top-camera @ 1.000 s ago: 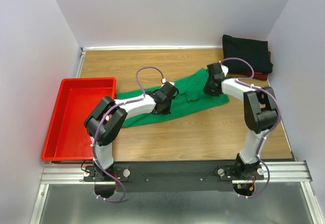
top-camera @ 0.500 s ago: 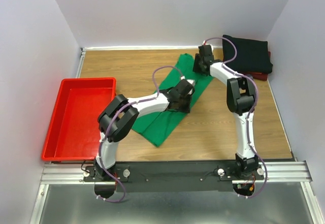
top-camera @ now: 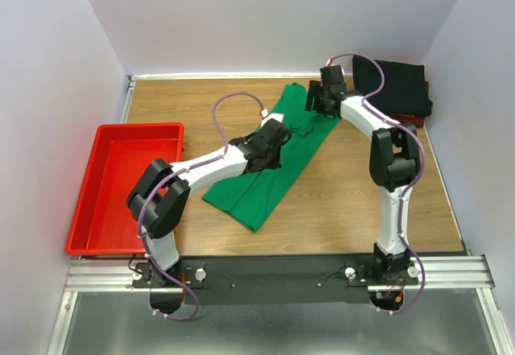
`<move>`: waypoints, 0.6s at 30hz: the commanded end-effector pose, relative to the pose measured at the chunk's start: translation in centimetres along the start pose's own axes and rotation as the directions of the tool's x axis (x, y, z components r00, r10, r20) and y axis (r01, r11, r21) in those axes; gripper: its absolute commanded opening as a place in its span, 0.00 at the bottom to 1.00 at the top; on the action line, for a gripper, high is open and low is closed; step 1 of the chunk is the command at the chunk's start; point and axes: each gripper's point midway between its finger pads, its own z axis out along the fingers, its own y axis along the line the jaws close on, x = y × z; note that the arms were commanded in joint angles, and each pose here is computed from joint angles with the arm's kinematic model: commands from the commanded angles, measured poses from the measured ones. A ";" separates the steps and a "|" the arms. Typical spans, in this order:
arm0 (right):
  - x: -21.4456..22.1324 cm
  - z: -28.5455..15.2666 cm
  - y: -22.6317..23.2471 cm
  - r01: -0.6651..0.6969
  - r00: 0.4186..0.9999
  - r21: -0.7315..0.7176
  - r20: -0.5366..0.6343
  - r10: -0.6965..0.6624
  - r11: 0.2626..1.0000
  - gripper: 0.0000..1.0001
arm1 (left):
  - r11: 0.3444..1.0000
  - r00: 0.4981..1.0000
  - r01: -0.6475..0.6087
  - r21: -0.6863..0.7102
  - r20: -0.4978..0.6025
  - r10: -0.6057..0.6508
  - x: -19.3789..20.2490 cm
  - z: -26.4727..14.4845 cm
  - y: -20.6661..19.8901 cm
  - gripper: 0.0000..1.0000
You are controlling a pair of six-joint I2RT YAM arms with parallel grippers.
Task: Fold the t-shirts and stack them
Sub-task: Fold the tshirt
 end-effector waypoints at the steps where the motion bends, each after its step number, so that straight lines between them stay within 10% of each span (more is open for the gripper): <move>1: 0.6 -2.1 -0.3 -0.064 0.998 0.012 -0.013 0.064 0.998 0.77 | 0.986 0.996 -0.039 -0.163 -0.080 0.026 4.8 -0.4 4.4 0.04; 9: 4.7 0.2 -2.2 -0.077 0.993 0.102 -0.084 0.086 0.992 0.45 | 0.978 0.984 -0.088 -0.190 -0.166 0.057 10.0 0.0 5.0 0.02; 18: 4.5 4.9 -2.6 0.007 0.996 0.114 -0.093 0.004 0.993 0.44 | 0.993 0.970 -0.101 -0.056 -0.227 0.086 13.1 1.4 0.0 0.00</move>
